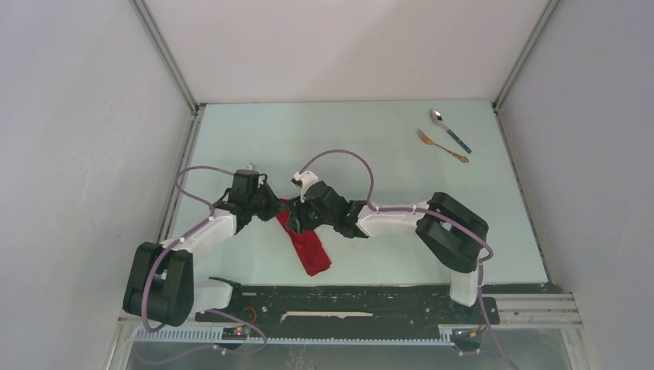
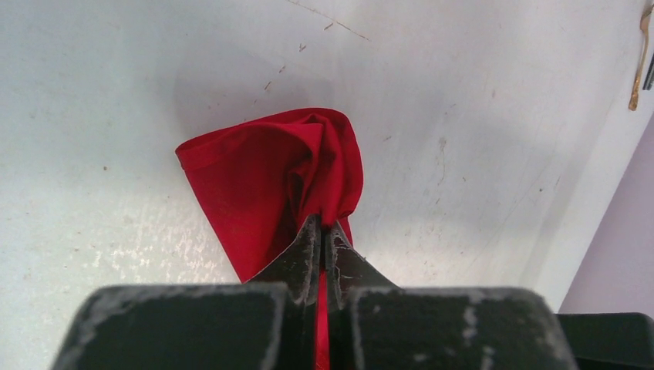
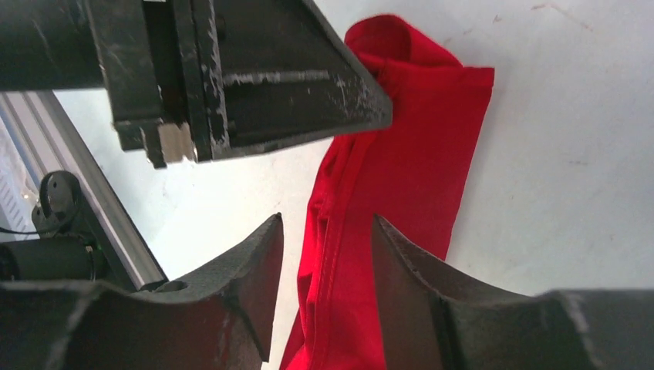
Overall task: Fold the napkin into a case and place the utensils inside
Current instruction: Stuff the top corner of the smaller-rectangle-folded napkin into the folded napkin.
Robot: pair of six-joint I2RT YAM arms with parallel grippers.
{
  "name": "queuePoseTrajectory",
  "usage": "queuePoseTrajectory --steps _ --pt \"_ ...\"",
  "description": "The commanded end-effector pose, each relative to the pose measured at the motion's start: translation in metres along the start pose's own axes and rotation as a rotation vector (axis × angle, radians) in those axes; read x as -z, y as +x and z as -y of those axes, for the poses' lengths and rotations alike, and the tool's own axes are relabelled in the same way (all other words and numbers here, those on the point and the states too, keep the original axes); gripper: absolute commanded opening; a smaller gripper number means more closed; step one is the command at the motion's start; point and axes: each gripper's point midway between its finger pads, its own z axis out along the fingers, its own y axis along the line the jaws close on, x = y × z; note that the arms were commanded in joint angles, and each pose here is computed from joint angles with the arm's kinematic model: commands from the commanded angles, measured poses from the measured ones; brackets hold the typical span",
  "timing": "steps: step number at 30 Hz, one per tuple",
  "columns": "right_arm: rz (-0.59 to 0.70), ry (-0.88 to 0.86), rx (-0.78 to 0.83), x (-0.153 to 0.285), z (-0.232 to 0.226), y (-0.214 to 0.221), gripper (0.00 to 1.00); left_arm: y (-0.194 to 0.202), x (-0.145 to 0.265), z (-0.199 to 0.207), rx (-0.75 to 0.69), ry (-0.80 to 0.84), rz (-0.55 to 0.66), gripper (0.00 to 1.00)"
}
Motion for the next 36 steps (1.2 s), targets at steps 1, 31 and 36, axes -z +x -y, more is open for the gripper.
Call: queuePoseTrajectory --steps 1,31,36 --pt "0.123 -0.005 0.039 -0.009 -0.007 -0.036 0.51 -0.005 0.003 0.013 0.045 0.04 -0.027 0.0" --pt "0.162 0.007 0.028 -0.036 -0.019 -0.043 0.51 -0.008 0.009 0.012 0.072 0.043 -0.024 0.0" --pt "0.169 0.005 0.009 -0.04 -0.018 -0.043 0.52 -0.008 0.01 0.011 0.07 0.042 -0.024 0.0"
